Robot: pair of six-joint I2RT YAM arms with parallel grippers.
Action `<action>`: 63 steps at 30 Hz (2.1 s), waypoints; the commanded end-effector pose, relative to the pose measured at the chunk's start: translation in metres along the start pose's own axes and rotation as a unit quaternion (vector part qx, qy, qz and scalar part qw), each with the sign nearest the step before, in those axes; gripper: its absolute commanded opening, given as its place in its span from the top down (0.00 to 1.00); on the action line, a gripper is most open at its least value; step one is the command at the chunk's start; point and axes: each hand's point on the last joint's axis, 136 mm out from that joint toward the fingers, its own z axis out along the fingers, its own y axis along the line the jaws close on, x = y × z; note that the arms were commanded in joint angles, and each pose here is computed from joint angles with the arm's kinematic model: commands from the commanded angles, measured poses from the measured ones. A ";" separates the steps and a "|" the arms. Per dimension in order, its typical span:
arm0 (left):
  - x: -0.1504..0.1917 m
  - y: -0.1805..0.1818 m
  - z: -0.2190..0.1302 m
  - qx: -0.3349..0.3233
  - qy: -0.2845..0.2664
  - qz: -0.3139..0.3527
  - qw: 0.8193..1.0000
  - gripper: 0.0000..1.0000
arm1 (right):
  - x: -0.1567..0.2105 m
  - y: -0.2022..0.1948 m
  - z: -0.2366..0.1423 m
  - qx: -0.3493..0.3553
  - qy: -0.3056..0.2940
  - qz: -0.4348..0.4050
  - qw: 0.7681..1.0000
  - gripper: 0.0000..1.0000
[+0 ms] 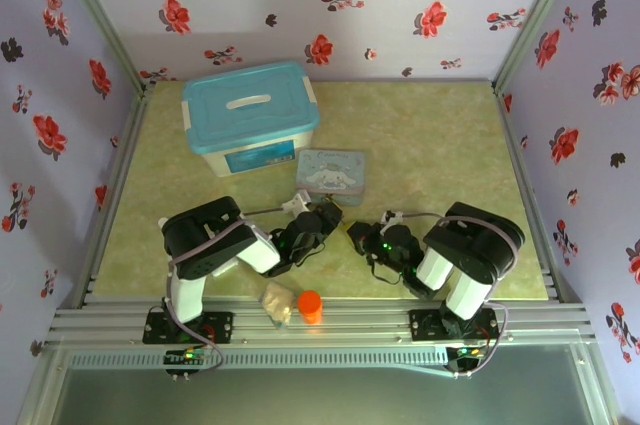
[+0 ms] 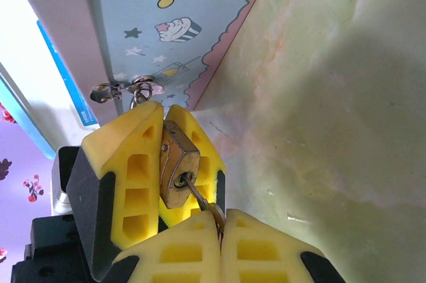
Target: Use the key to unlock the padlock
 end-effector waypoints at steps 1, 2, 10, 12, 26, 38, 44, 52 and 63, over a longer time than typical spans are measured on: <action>0.013 -0.030 -0.003 0.050 0.019 -0.004 0.999 1.00 | 0.000 0.012 0.008 -0.019 0.001 -0.013 1.000 1.00; 0.014 -0.029 -0.004 0.050 0.019 -0.005 0.999 1.00 | 0.000 0.014 0.008 -0.022 0.000 -0.014 1.000 1.00; 0.019 -0.020 -0.005 0.048 0.027 -0.007 0.998 1.00 | 0.006 0.042 0.008 -0.061 0.020 0.002 0.998 1.00; 0.019 -0.019 -0.005 0.047 0.027 -0.007 0.998 1.00 | 0.003 0.046 0.004 -0.069 0.014 0.004 0.998 1.00; 0.030 -0.031 -0.006 0.064 0.048 0.000 0.997 1.00 | 0.006 0.072 0.009 -0.100 0.045 0.030 0.993 1.00; 0.047 -0.038 -0.010 0.075 0.078 -0.003 0.994 1.00 | -0.008 0.078 0.019 -0.106 0.033 0.052 0.992 1.00; 0.047 -0.045 -0.010 0.080 0.080 -0.005 0.994 1.00 | -0.017 0.051 0.013 -0.064 -0.003 -0.001 0.998 1.00; 0.068 -0.054 -0.014 0.089 0.104 -0.020 0.990 1.00 | -0.020 0.095 0.022 -0.128 -0.007 -0.042 0.991 1.00; 0.070 -0.052 -0.019 0.092 0.101 -0.016 0.991 1.00 | -0.027 0.082 0.021 -0.113 -0.001 0.068 0.991 1.00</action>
